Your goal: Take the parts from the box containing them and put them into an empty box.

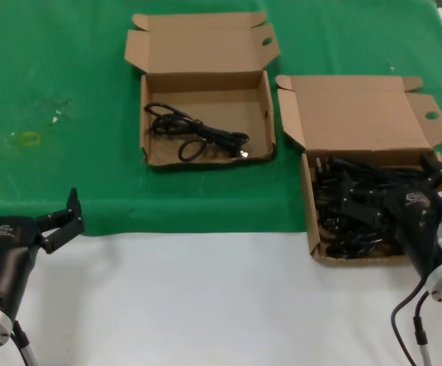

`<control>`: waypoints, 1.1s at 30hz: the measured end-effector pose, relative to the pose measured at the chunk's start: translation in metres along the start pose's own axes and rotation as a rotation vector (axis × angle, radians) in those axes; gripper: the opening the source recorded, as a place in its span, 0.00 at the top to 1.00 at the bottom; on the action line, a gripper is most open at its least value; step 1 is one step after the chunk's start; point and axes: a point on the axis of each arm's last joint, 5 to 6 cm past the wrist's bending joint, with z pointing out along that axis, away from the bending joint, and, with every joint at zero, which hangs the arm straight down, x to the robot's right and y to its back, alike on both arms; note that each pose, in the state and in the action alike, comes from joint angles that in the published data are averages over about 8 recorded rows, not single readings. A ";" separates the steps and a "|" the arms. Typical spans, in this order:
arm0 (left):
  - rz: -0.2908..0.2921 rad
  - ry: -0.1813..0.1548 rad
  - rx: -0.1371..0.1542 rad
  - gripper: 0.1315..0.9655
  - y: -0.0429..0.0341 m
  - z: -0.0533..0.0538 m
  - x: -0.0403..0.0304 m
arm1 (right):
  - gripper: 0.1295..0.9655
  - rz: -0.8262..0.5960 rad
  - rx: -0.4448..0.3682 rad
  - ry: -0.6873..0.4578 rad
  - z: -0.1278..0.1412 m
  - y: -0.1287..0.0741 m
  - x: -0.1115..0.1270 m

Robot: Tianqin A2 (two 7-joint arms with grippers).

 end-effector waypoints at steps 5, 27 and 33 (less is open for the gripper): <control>0.000 0.000 0.000 0.00 0.0000 0.000 0.0000 | 0.00 0.000 0.000 0.000 0.000 0.000 0.000; 0.000 0.000 0.000 0.00 0.0000 0.000 0.0000 | 0.00 0.000 0.000 0.000 0.000 0.000 0.000; 0.000 0.000 0.000 0.00 0.0000 0.000 0.0000 | 0.00 0.000 0.000 0.000 0.000 0.000 0.000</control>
